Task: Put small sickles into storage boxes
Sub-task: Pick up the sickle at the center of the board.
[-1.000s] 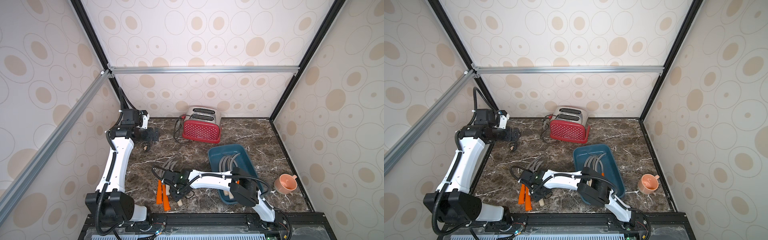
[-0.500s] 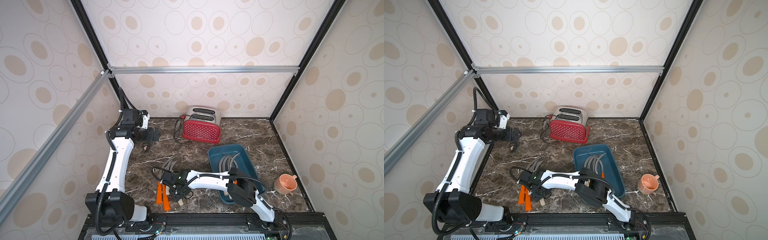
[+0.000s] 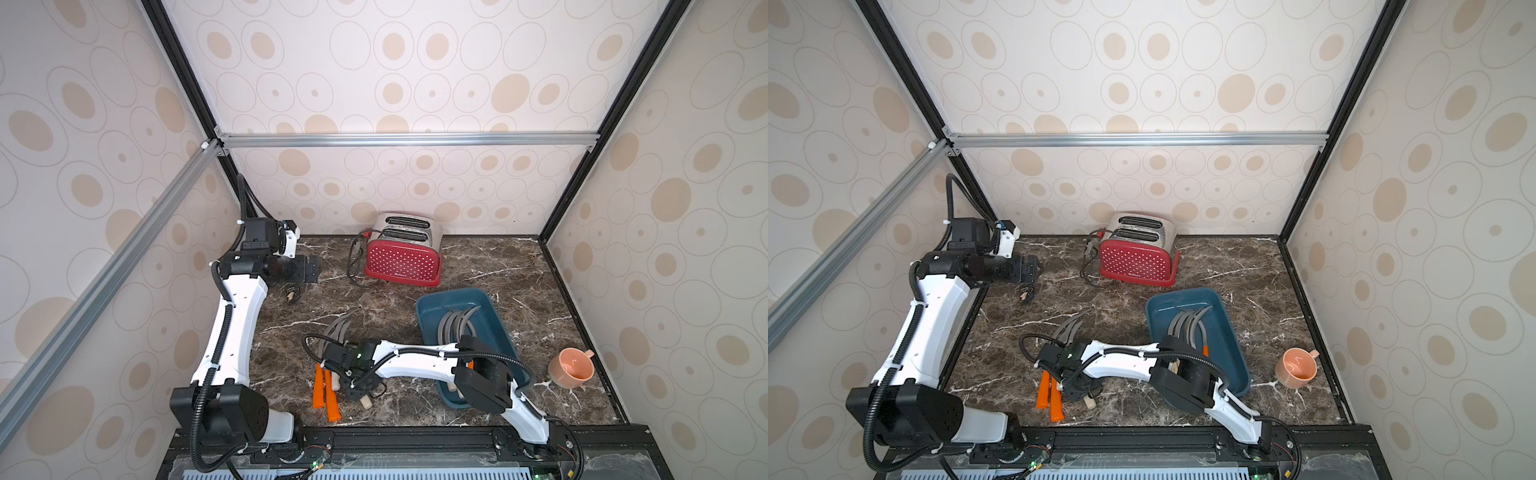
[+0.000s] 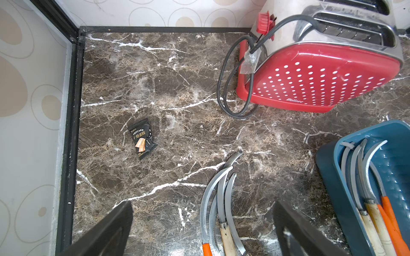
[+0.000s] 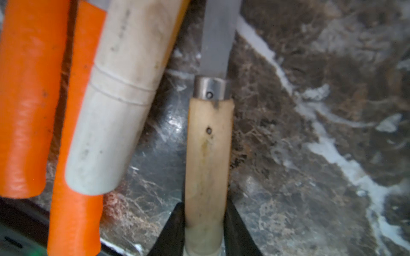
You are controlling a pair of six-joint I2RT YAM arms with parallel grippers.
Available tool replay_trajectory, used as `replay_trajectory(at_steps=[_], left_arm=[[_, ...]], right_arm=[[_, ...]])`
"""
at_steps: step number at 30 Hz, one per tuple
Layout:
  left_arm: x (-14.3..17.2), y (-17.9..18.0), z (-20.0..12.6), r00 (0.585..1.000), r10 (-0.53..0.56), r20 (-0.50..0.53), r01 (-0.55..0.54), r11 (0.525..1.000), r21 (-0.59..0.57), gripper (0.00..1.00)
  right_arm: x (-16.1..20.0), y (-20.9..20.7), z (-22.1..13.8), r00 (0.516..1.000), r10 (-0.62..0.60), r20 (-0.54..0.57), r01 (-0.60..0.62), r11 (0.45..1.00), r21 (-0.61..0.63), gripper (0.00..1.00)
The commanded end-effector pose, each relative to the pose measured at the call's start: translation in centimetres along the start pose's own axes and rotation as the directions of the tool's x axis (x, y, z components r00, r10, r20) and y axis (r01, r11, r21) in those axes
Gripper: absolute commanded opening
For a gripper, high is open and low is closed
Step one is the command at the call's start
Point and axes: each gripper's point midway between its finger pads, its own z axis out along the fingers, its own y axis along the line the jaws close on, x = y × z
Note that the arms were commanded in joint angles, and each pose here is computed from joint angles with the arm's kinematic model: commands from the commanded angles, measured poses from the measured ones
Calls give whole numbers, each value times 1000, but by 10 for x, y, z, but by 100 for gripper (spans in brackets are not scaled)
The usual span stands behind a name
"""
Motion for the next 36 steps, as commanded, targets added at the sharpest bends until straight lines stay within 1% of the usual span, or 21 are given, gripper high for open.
replay_trajectory(at_steps=[1, 5, 9, 13, 30, 36], left_arm=[[-6, -2, -15, 999, 26, 37, -27, 1000, 5, 99], [-7, -2, -16, 999, 27, 40, -27, 1000, 4, 99], [-9, -3, -17, 999, 29, 45, -29, 1000, 6, 99], [-10, -4, -19, 998, 27, 51, -28, 1000, 8, 99], [-12, -5, -23, 998, 28, 65, -29, 1000, 10, 99], [-15, -4, -26, 997, 30, 76, -30, 1000, 0, 99]], right_arm=[[12, -12, 16, 999, 6, -34, -3, 998, 69, 22], [11, -15, 14, 1000, -6, -28, 8, 997, 82, 17], [10, -16, 8, 1000, -16, -17, 18, 996, 85, 14], [8, -22, 1, 1000, -24, -3, 25, 993, 114, 11], [3, -52, -28, 999, -49, 22, 44, 976, 211, 7], [-5, -56, -39, 997, -39, 60, 27, 981, 192, 7]])
